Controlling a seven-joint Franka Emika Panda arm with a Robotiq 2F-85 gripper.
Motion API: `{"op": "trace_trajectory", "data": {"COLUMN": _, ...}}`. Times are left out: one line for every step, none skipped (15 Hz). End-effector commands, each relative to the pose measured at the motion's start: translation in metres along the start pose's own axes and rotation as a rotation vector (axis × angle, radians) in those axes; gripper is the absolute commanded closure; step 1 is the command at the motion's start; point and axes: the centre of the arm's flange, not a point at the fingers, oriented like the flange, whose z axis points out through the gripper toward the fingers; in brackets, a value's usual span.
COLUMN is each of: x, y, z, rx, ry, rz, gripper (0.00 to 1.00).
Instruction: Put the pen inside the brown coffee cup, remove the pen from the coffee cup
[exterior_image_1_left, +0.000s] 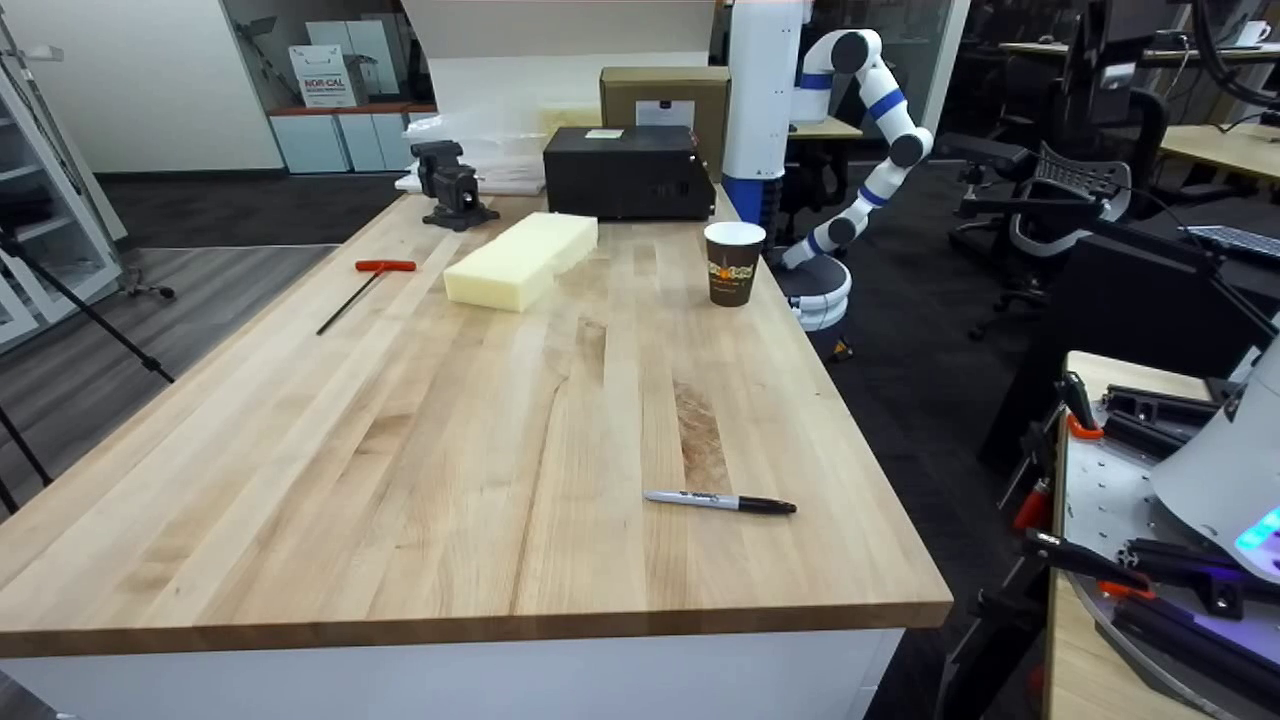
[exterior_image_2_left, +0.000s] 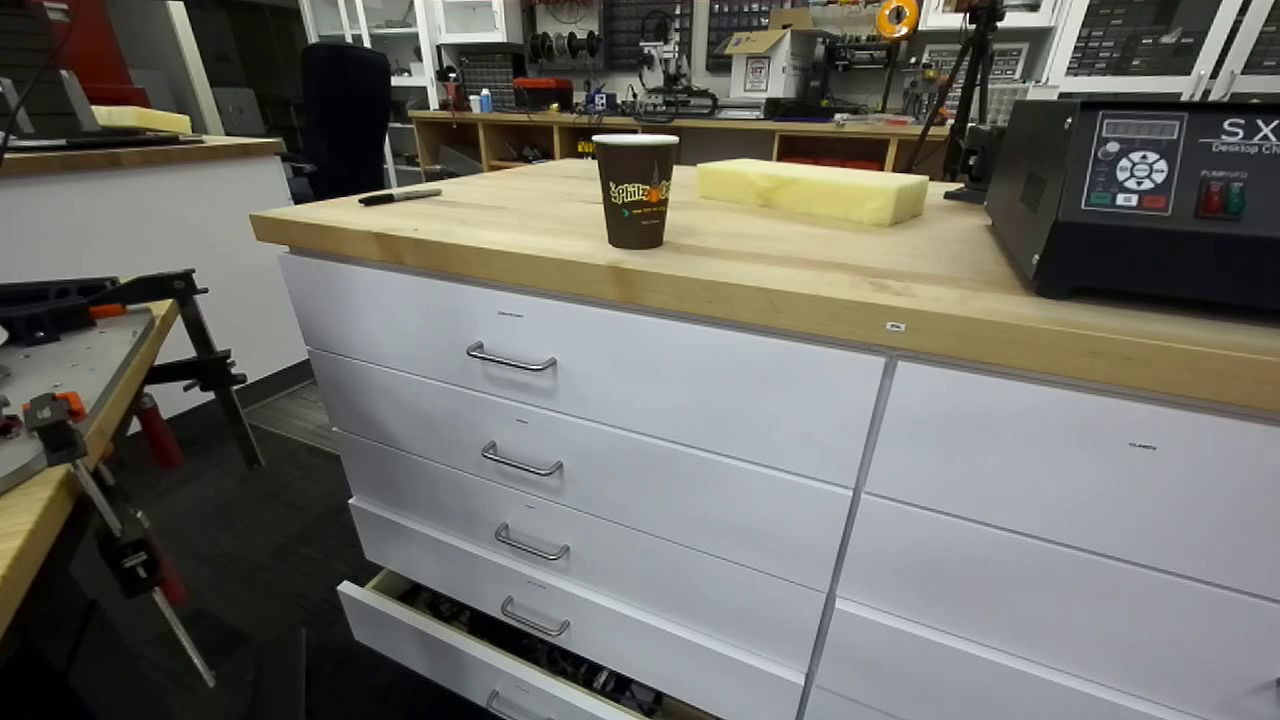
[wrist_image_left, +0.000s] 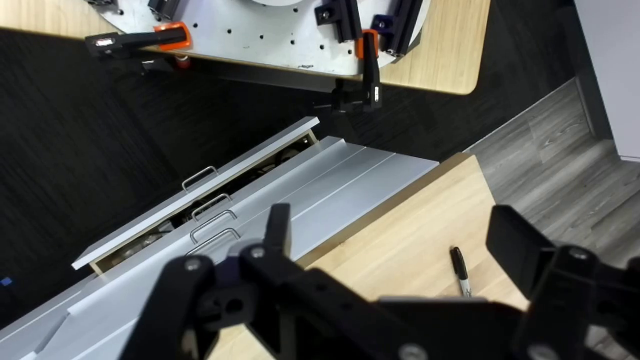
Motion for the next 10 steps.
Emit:
{"op": "trace_trajectory", "data": {"x": 0.016, "y": -0.009, "z": 0.001, "rx": -0.020, "ry": 0.027, "rz": -0.047, "gripper": 0.00}}
{"op": "trace_trajectory", "data": {"x": 0.020, "y": -0.016, "z": 0.003, "rx": -0.039, "ry": 0.043, "rz": -0.077, "gripper": 0.00}}
{"op": "trace_trajectory", "data": {"x": 0.025, "y": -0.021, "z": 0.004, "rx": -0.054, "ry": 0.058, "rz": -0.101, "gripper": 0.00}}
{"op": "trace_trajectory", "data": {"x": 0.030, "y": -0.031, "z": 0.007, "rx": -0.073, "ry": 0.070, "rz": -0.138, "gripper": 0.00}}
{"op": "trace_trajectory", "data": {"x": 0.034, "y": -0.040, "z": 0.009, "rx": -0.083, "ry": 0.080, "rz": -0.165, "gripper": 0.00}}
{"op": "trace_trajectory", "data": {"x": 0.037, "y": -0.054, "z": 0.014, "rx": -0.094, "ry": 0.089, "rz": -0.202, "gripper": 0.00}}
{"op": "trace_trajectory", "data": {"x": 0.039, "y": -0.065, "z": 0.017, "rx": -0.102, "ry": 0.096, "rz": -0.231, "gripper": 0.00}}
{"op": "trace_trajectory", "data": {"x": 0.040, "y": -0.082, "z": 0.025, "rx": -0.107, "ry": 0.101, "rz": -0.272, "gripper": 0.00}}
{"op": "trace_trajectory", "data": {"x": 0.041, "y": -0.096, "z": 0.030, "rx": -0.110, "ry": 0.102, "rz": -0.311, "gripper": 0.00}}
{"op": "trace_trajectory", "data": {"x": 0.041, "y": -0.110, "z": 0.039, "rx": -0.113, "ry": 0.106, "rz": -0.354, "gripper": 0.00}}
